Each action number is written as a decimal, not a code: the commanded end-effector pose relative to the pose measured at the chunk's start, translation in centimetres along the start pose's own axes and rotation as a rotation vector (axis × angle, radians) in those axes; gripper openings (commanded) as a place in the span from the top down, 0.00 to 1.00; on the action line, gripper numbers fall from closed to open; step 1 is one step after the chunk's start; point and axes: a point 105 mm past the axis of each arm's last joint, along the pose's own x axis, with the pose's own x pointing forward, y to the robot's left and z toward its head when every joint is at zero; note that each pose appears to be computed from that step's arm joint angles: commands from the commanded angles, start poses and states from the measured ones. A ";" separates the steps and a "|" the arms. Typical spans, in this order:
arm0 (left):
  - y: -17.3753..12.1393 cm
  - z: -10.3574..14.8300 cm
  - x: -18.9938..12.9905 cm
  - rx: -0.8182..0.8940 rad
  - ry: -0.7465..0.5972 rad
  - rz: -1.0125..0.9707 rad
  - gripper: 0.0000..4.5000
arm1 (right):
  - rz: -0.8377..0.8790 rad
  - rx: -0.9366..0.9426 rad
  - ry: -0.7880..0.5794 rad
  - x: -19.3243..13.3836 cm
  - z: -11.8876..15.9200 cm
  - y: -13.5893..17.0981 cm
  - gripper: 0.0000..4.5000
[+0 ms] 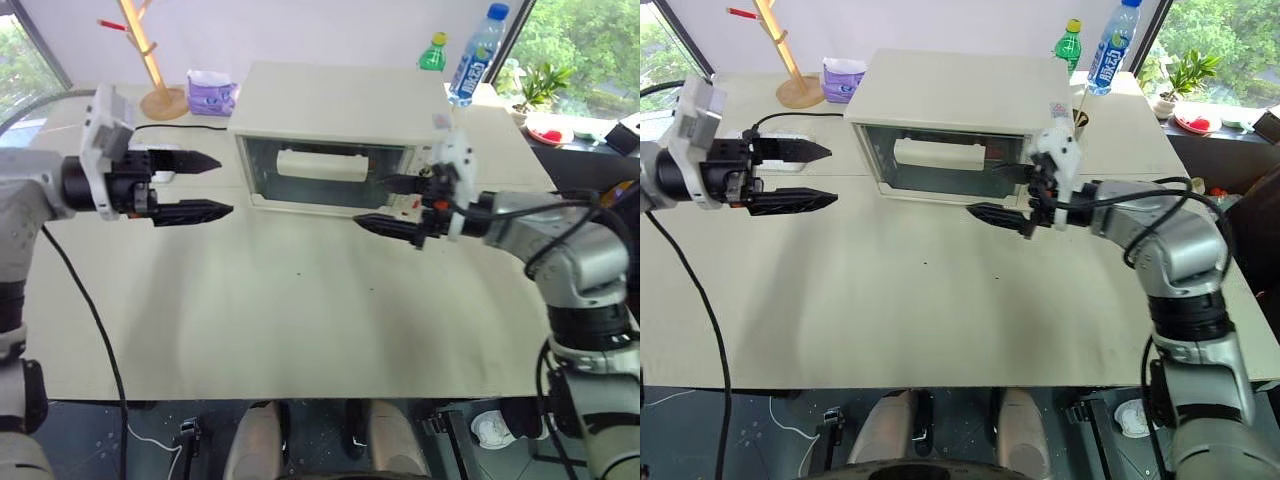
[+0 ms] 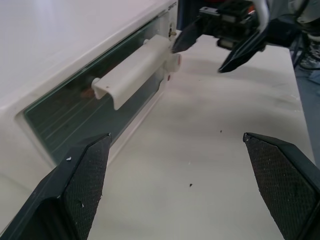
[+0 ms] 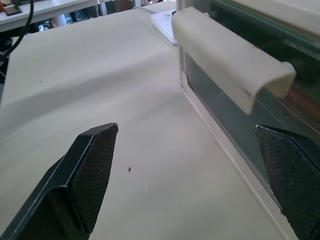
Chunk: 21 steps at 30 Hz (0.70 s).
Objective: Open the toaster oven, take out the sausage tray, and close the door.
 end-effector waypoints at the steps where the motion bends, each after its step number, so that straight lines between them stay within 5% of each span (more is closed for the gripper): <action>1: -0.1 0.8 -0.2 0.032 -0.006 -0.001 0.01 | -0.027 -0.049 -0.015 0.4 0.9 -0.8 0.00; 8: -0.2 0.7 -0.4 0.035 -0.003 0.012 0.01 | -0.035 -0.056 -0.012 1.4 0.9 -1.5 0.00; 21: 1.2 0.1 0.1 0.022 -0.020 0.054 0.01 | 0.145 -0.073 -0.093 1.7 2.3 3.1 0.00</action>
